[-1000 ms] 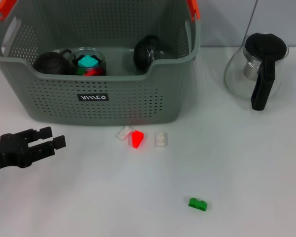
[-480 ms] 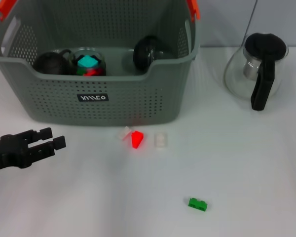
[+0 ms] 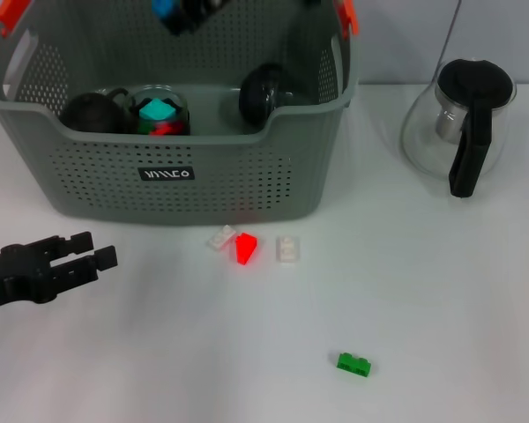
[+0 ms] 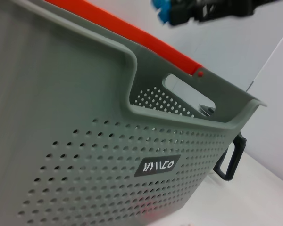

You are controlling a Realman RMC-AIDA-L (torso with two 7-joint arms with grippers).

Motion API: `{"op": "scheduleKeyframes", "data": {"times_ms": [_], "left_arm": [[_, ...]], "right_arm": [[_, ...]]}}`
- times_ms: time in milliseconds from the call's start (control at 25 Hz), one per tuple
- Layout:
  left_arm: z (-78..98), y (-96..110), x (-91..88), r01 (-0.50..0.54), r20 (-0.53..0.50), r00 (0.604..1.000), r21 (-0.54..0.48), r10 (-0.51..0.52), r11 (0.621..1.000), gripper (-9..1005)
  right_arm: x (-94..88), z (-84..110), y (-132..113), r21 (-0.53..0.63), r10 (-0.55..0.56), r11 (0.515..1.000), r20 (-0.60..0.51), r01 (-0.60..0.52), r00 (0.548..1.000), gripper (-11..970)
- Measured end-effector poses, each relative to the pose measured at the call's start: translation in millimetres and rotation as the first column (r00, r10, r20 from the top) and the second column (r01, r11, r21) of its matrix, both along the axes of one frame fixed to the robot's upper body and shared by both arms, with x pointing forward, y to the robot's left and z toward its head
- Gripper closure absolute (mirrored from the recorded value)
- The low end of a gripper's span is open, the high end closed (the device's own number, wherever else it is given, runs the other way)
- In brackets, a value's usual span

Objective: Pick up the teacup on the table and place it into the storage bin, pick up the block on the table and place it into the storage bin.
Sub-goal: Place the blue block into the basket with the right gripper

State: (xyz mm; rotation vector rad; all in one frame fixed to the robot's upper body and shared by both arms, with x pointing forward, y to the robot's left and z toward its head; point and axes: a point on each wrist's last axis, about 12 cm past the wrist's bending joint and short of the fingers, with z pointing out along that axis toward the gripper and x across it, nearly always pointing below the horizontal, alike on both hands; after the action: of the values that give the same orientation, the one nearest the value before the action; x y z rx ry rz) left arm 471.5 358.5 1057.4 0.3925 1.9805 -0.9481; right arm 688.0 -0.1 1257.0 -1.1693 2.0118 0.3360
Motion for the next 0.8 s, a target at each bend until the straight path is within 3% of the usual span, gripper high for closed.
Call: {"op": "scheduleKeyframes", "data": {"times_ms": [440,800], "left_arm": [[-1.9,0,0.3,-0.006,-0.001,1.0,0.005,0.006,1.0,357],[-3.1,0,-1.2,-0.004,-0.008,1.0,0.009,0.004,1.0,357]], "right_arm": [[-7.4,-33.7,6,-0.014,0.02,1.0,-0.013,-0.021,1.0,532],[-9.8,-47.3,11,0.041,0.012,0.999,0.027,-0.013,1.0,532]]}}
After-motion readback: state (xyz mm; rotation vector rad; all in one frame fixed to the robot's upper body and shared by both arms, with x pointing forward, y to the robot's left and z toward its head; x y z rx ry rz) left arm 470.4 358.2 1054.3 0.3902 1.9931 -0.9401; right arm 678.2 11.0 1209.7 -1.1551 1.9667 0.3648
